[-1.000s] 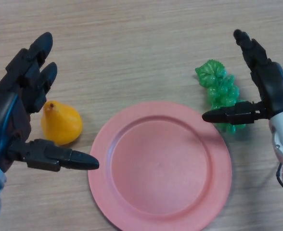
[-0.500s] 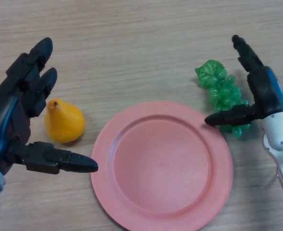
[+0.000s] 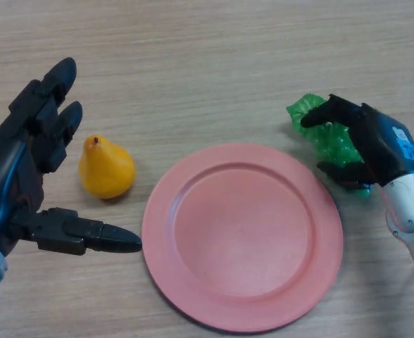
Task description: Pick up the green grapes and place it on the plate
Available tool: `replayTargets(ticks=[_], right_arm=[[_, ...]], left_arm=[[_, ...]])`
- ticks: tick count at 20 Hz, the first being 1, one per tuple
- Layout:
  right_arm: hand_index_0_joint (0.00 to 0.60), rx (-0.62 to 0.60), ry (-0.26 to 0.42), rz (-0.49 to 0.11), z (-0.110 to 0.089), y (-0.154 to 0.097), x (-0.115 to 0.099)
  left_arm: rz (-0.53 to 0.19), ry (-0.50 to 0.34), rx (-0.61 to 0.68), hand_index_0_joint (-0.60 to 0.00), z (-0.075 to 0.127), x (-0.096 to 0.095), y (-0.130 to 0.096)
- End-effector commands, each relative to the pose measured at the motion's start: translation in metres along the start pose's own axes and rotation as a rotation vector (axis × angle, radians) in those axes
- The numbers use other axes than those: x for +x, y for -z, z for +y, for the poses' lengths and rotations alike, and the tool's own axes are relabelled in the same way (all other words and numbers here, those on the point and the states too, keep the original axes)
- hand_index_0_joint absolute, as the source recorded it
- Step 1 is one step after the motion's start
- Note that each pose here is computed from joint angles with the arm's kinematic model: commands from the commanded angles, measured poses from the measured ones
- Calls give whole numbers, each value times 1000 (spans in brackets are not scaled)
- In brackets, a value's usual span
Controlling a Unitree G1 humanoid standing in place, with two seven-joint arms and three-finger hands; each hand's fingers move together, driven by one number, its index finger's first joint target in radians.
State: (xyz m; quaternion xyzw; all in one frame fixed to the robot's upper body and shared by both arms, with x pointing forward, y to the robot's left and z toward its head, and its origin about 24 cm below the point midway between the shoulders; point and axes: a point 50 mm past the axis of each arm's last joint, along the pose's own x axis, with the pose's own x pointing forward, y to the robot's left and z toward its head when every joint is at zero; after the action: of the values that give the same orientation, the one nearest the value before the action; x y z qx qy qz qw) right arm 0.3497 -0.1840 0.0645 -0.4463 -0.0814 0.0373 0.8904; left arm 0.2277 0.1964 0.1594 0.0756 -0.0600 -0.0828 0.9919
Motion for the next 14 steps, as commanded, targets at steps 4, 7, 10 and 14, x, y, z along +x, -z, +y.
replayTargets(ticks=[4,7,10,14], right_arm=[[600,344,159,-83,-58,-30,5],[600,481,182,-138,-75,-55,0],[600,563,153,-221,-80,-84,-15],[600,657,31,-266,-63,-115,-44]], left_arm=[[-205,-45,84,0,9,-4,-31],[-205,-45,83,0,9,-4,-31],[-200,-45,76,0,8,-3,-32],[-218,-49,72,0,9,-3,-35]])
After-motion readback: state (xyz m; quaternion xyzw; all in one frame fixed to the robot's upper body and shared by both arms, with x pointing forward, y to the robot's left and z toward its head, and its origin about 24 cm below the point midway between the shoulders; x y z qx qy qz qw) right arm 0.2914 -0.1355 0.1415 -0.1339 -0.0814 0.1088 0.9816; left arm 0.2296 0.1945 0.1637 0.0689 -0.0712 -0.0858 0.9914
